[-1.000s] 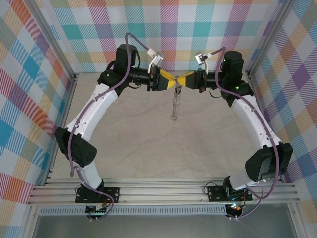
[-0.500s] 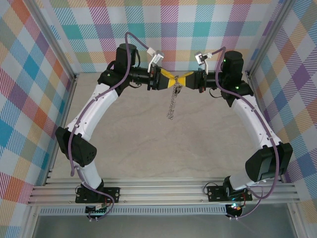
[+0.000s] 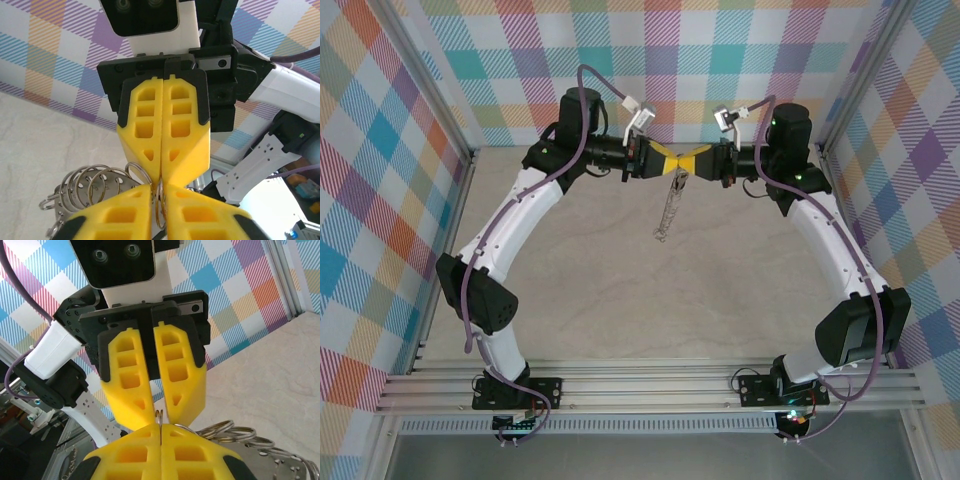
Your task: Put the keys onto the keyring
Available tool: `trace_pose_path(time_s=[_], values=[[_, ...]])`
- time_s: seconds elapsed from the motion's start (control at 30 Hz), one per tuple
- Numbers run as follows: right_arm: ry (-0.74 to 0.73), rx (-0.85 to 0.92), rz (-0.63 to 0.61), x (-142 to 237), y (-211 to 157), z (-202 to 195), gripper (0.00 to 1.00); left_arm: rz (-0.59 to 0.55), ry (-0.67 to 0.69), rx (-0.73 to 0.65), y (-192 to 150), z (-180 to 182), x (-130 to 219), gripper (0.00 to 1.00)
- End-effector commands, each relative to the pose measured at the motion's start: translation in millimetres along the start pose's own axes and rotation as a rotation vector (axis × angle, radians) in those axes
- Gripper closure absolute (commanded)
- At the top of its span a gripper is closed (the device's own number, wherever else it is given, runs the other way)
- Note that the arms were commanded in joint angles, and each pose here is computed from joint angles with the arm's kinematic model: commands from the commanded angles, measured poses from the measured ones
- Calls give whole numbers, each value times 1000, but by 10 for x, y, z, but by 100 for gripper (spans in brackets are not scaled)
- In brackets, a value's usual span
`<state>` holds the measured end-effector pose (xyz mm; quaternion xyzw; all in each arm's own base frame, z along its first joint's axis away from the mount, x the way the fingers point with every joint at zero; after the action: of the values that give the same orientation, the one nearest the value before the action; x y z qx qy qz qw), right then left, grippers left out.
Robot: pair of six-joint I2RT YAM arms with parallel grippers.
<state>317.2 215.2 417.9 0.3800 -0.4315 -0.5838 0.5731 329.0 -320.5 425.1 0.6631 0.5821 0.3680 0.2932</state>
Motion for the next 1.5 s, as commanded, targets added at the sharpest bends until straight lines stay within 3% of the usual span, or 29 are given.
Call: trace_pose_path(time_s=[0.0, 0.17, 0.27, 0.33, 0.47, 0.67, 0.9, 1.47], values=[[3, 33, -11, 20, 31, -1, 100, 10, -56, -37, 38, -156, -41, 96], [-17, 26, -17, 25, 44, -10, 98, -2, -41, -39, 49, -157, -55, 100], [-91, 40, -48, 117, 85, -1, 72, -58, 15, -49, 111, -122, -26, 100], [-162, 40, -90, 223, 111, -8, 60, -113, 36, -67, 169, -116, 2, 100], [-315, 26, -174, 413, 73, -16, 52, -208, 37, -67, 222, -161, 56, 100], [-455, -31, -254, 542, -163, -100, 48, -289, 3, -61, 242, -258, 117, 100], [-429, -39, -263, 441, -266, -82, 45, -331, -20, -57, 245, -350, 155, 100], [-314, 60, -205, 59, -155, 122, 43, -308, -43, -50, 208, -375, 66, 100]])
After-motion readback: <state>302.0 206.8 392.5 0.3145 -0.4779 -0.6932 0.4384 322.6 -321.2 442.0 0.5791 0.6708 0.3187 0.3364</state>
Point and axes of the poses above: each hand's point on the last joint's axis, 136 mm out from that joint toward the fingers, its own x axis back along the fingers, its own z axis along the line the jaws close on, y = z × x, the point moved 3 cm from there along x, back along the fingers, and after that the axes turned 11 degrees about x, right-handed, at the moved point
